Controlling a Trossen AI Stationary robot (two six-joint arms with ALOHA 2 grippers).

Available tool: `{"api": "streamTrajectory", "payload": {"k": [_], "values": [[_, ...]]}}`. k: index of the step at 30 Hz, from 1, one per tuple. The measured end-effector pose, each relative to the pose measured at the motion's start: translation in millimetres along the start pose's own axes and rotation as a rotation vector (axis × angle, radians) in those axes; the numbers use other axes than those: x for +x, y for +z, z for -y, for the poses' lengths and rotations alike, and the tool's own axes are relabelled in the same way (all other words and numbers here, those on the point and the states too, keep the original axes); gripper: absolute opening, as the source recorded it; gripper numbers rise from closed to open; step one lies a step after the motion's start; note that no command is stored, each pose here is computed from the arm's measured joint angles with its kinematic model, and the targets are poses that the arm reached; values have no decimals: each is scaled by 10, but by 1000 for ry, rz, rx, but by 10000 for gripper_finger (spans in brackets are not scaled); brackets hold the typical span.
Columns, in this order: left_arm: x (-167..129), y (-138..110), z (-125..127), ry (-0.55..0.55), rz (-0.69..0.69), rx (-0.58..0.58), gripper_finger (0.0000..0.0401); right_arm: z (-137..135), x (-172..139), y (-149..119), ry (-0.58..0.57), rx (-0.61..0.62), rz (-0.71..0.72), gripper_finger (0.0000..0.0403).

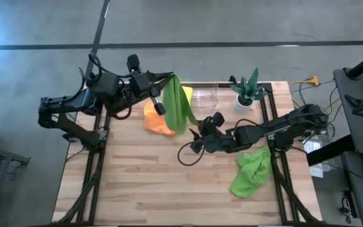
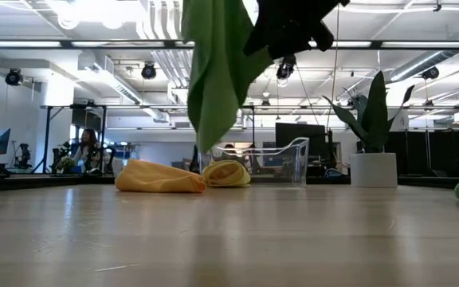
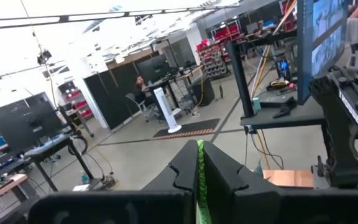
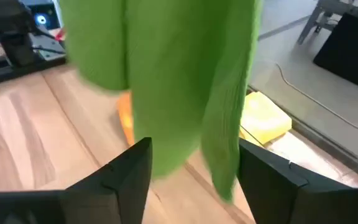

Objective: Fold microfiber towels
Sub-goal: Fold the left green microfiber towel

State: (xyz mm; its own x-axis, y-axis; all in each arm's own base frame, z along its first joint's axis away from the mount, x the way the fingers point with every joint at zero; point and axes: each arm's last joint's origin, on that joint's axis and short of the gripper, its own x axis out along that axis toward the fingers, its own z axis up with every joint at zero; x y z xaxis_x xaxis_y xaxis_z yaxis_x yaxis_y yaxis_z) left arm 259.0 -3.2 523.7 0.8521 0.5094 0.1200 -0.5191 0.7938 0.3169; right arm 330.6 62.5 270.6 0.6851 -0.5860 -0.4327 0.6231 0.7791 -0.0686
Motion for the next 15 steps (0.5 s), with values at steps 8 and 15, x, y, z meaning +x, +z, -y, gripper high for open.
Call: {"api": "streamTrajectory", "payload": {"k": [8,15], "values": [[-18,43,-34,4,13,-9,0,110,177,10,-66,-7,-11,75],[-23,50,-41,4,15,31,0,152,222,47,13,-43,-49,18]]}}
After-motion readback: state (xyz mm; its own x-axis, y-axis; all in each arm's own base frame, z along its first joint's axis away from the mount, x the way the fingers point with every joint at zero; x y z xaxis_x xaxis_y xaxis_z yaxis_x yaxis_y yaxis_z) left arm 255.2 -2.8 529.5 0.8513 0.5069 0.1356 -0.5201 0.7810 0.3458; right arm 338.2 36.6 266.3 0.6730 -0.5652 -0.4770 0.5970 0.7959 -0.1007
